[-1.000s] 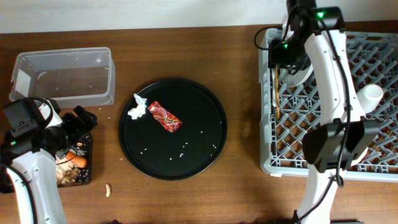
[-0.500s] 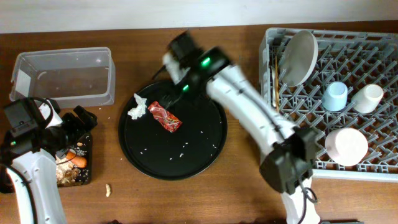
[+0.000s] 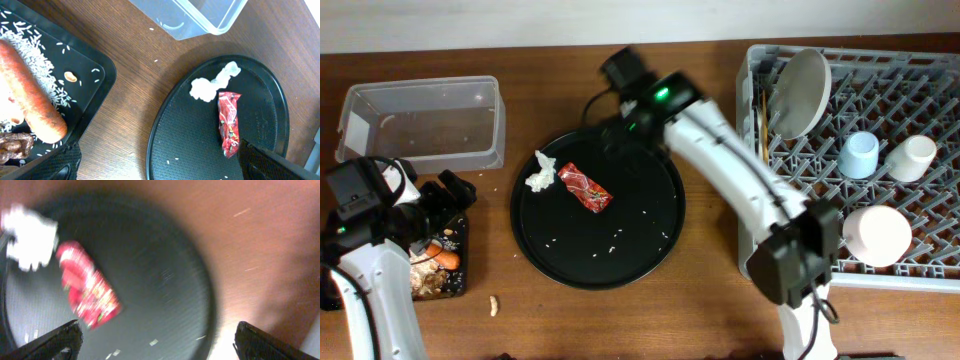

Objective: Sort waste into correct bins and load items into the dishwasher rack

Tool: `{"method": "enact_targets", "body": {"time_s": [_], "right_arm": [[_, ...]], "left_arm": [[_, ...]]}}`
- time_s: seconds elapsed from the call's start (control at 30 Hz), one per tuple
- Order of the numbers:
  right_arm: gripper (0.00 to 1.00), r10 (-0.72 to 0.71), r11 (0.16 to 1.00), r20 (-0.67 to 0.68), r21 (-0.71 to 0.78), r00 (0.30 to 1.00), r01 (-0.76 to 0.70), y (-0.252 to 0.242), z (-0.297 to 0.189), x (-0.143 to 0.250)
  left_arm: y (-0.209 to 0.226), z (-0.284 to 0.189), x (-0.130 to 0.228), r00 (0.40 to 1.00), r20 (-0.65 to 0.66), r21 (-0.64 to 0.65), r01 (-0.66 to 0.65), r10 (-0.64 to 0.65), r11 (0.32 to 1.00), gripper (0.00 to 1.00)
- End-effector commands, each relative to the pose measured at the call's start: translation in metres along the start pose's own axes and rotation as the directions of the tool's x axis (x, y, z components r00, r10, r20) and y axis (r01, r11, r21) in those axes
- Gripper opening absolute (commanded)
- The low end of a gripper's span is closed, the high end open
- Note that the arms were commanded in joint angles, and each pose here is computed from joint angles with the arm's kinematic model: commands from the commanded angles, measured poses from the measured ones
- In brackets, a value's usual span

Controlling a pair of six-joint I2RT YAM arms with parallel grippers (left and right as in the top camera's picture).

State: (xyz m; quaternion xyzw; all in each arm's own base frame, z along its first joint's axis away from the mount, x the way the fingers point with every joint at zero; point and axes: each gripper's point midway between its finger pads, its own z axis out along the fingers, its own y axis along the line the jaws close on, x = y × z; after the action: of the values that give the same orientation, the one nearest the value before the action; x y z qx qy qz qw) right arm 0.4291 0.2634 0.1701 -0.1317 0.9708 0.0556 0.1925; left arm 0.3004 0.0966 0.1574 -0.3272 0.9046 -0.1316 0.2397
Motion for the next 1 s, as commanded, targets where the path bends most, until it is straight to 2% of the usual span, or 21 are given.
{"method": "enact_targets", "body": {"time_s": [0.0,0.17,0.33,0.47,0.7,0.87,0.97], "right_arm": [[0.99,0.162,0.986,0.204,-0.011,0.965,-0.164,-0.07,-0.081,-0.055],[0.99,0.29,0.952,0.215,0.031,0.932,-0.304,-0.148,-0.086,-0.058],[0.99,0.346,0.929,0.227,0.056,0.91,-0.367,-0.185,-0.089,-0.056],[0.99,0.369,0.917,0.233,0.067,0.9,-0.393,-0.2,-0.09,-0.054],[0.99,0.368,0.917,0.233,0.067,0.9,-0.393,-0.2,-0.09,-0.054],[0.99,0.368,0.917,0.233,0.067,0.9,-0.393,-0.2,-0.09,-0.054],[0.99,0.368,0.917,0.233,0.067,0.9,-0.393,-0.2,-0.09,-0.054]], "left_arm": [[-0.003,-0.004,-0.006,1.0,0.016,0.01,-0.017,0.017,1.0,0.99],[-0.003,-0.004,-0.006,1.0,0.015,0.009,-0.017,0.017,1.0,0.99],[-0.003,-0.004,-0.006,1.0,0.016,0.01,-0.017,0.017,1.0,0.99],[-0.003,-0.004,-0.006,1.0,0.016,0.01,-0.017,0.017,1.0,0.99],[-0.003,-0.004,-0.004,1.0,0.011,0.01,-0.012,0.012,1.0,0.99],[-0.048,-0.016,0.059,0.961,-0.275,0.258,0.098,-0.024,0.961,0.99],[-0.072,-0.022,0.093,0.923,-0.369,0.337,0.021,0.112,0.941,0.99]]}}
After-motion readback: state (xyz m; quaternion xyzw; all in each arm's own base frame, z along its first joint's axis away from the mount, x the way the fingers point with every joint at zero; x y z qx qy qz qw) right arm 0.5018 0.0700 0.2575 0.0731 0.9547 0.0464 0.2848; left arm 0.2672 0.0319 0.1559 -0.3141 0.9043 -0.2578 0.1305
